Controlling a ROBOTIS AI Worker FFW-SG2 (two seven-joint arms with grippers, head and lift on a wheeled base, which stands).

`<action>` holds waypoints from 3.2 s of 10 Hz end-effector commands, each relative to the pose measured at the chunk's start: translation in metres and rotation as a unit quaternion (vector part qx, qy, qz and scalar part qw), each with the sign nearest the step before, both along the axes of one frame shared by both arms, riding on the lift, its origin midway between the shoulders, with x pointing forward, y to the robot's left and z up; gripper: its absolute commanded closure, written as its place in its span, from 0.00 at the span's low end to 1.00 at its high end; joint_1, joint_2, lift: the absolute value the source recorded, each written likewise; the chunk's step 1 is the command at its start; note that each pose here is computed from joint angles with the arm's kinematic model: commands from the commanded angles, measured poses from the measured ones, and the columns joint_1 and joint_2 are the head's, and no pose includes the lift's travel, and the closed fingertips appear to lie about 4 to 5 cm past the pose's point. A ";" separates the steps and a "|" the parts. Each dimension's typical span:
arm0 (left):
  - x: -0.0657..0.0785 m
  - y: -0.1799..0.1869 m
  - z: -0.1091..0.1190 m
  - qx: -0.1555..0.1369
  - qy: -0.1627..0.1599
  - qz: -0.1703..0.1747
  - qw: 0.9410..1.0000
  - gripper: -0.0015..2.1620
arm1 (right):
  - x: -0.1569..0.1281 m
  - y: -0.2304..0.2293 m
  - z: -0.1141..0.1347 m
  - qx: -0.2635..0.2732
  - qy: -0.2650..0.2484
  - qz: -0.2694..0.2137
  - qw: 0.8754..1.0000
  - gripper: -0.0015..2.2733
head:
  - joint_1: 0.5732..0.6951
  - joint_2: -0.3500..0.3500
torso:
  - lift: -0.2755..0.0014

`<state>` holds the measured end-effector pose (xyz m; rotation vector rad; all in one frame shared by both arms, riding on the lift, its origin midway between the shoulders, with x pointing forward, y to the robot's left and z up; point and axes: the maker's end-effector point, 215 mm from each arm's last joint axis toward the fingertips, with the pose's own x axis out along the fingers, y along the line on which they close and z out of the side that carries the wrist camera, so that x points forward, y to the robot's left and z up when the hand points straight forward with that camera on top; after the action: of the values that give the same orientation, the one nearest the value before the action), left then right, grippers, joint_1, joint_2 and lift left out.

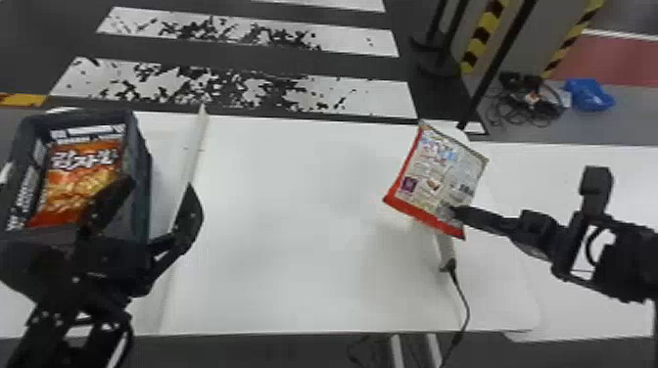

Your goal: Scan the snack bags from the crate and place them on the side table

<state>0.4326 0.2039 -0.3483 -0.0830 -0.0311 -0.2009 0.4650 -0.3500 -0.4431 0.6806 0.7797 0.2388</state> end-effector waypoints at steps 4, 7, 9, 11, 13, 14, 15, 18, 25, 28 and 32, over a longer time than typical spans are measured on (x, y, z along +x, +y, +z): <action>-0.001 -0.001 -0.002 0.000 0.003 -0.001 1.000 0.04 | 0.016 -0.134 -0.016 -0.058 -0.035 -0.181 0.981 0.99 | 1.00 0.11 | 0.81; -0.001 -0.003 -0.003 -0.001 0.002 -0.002 1.000 0.04 | 0.001 -0.201 -0.047 -0.081 -0.014 -0.280 0.956 0.99 | 1.00 0.00 | 0.81; -0.001 -0.002 -0.004 0.000 0.004 -0.002 1.000 0.04 | -0.006 -0.231 -0.063 -0.078 -0.008 -0.333 0.940 0.99 | 1.00 0.00 | 0.81; -0.002 -0.003 -0.005 0.000 0.004 -0.002 1.000 0.04 | -0.017 -0.257 -0.080 -0.089 0.003 -0.377 0.922 0.86 | 1.00 0.00 | 0.81; -0.002 -0.003 -0.004 0.000 0.003 -0.002 1.000 0.04 | -0.028 -0.272 -0.092 -0.102 0.019 -0.401 0.910 0.04 | 1.00 0.00 | 0.81; -0.002 -0.003 -0.003 -0.001 0.001 -0.002 1.000 0.04 | -0.031 -0.275 -0.093 -0.107 0.025 -0.405 0.908 0.00 | 1.00 0.00 | 0.81; -0.002 -0.004 -0.003 -0.001 0.001 -0.003 1.000 0.04 | -0.032 -0.276 -0.092 -0.108 0.024 -0.406 0.907 0.02 | 1.00 0.00 | 0.81; -0.003 -0.004 -0.003 -0.002 0.002 -0.003 1.000 0.04 | -0.034 -0.275 -0.053 -0.157 -0.027 -0.391 0.906 0.03 | 1.00 0.00 | 0.81; -0.004 -0.008 -0.005 0.000 0.006 -0.002 1.000 0.04 | 0.012 -0.007 0.036 -0.310 -0.212 -0.143 0.916 0.03 | 1.00 0.06 | 0.81; -0.005 -0.011 -0.017 0.001 0.024 -0.005 1.000 0.03 | 0.003 0.110 0.049 -0.350 -0.294 -0.088 0.885 0.03 | 1.00 0.28 | 0.81; -0.004 -0.015 -0.028 0.000 0.039 -0.003 0.999 0.04 | -0.023 0.192 0.059 -0.329 -0.355 -0.102 0.869 0.03 | 1.00 0.49 | 0.81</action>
<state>0.4290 0.1907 -0.3742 -0.0905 0.0423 -0.2020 0.4450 -0.1697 -0.3844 -0.0160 0.0527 -0.0088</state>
